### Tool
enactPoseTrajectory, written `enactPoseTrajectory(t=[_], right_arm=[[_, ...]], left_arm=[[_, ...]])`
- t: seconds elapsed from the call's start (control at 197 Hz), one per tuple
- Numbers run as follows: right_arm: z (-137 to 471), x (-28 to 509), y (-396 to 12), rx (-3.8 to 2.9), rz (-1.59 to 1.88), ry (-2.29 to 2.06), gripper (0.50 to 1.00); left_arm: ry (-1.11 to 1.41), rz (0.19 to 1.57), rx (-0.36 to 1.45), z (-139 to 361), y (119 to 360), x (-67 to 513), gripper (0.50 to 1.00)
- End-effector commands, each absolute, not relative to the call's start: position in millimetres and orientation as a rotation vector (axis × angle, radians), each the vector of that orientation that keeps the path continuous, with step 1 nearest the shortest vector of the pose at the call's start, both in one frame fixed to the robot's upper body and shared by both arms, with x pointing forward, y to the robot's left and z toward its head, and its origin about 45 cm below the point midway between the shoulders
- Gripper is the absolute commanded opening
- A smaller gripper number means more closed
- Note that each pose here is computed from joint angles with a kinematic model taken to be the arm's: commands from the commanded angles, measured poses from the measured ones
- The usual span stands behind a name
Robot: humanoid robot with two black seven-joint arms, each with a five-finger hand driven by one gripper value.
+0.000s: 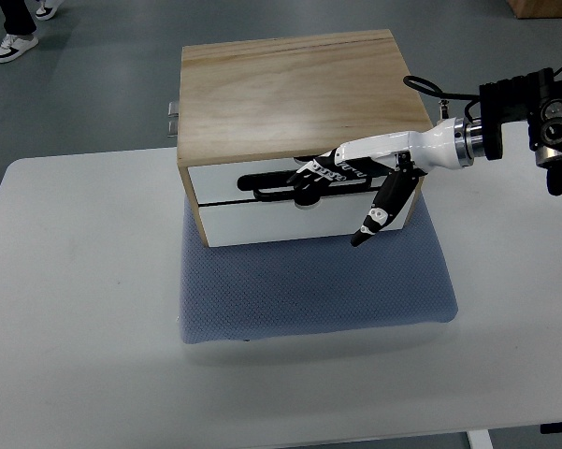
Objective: Open wood drawer with right hand
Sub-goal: 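Hook the right hand fingers around the upper drawer's black handle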
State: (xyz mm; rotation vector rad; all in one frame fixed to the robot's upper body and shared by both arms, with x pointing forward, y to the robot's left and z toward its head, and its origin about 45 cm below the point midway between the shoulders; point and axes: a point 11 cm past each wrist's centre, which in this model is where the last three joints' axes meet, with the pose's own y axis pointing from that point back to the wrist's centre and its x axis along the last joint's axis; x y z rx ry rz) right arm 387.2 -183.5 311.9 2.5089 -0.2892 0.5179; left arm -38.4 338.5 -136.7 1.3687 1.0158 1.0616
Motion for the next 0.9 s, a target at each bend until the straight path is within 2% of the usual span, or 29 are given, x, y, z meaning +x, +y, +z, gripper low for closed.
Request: enactPoseTrajectory(t=[0.0, 0.897], right_arm=[[313, 387, -184, 2.509, 0.519, -0.291, 0.944], [307, 400, -190, 2.473, 0.506, -0.327, 0.944]], left_arm=[[1.016, 1.062, 1.369, -137, 338, -38, 1.0], [1.016, 1.062, 1.369, -137, 338, -38, 1.0]])
